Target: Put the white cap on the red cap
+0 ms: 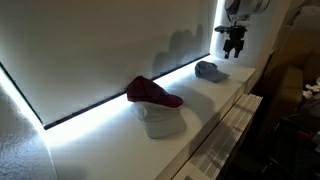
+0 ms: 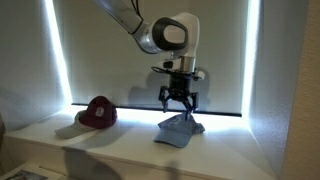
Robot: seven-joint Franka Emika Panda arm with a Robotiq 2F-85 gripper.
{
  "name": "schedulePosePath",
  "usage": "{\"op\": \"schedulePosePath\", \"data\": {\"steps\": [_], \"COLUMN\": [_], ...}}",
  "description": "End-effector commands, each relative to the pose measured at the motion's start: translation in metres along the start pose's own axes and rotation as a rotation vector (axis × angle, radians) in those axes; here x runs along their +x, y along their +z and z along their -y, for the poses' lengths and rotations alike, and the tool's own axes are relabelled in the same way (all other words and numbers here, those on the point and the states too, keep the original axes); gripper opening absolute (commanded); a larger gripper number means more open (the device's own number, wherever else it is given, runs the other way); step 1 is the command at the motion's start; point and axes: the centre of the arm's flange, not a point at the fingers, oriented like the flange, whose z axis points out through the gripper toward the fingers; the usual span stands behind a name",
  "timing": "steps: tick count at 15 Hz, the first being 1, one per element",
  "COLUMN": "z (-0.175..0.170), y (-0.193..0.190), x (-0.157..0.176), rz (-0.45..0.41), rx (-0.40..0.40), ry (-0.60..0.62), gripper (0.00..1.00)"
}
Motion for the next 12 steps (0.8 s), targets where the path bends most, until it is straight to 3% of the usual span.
{"op": "schedulePosePath", "data": {"steps": [1,2,3,6,7,9,12], "z": [0.091,0.119,0.073,0.119,0.123,0.124,0.094], "y": [0.034,0.045,0.041,0.058,0.055,0.053,0.060], "x": [-0.007,0.008,0.016,0.032,0.041,0.049,0.078], "rz": [-0.188,-0.232,-0.165,-0.214,-0.119,-0.054,0.006], "rx": [0.021,0.030,0.027,0.027,-0.032,-0.066,0.028], "ry": [0.061,0.083,0.060,0.099,0.100,0.092,0.015], "gripper": [1.00,1.00,1.00,1.00,1.00,1.00,1.00]}}
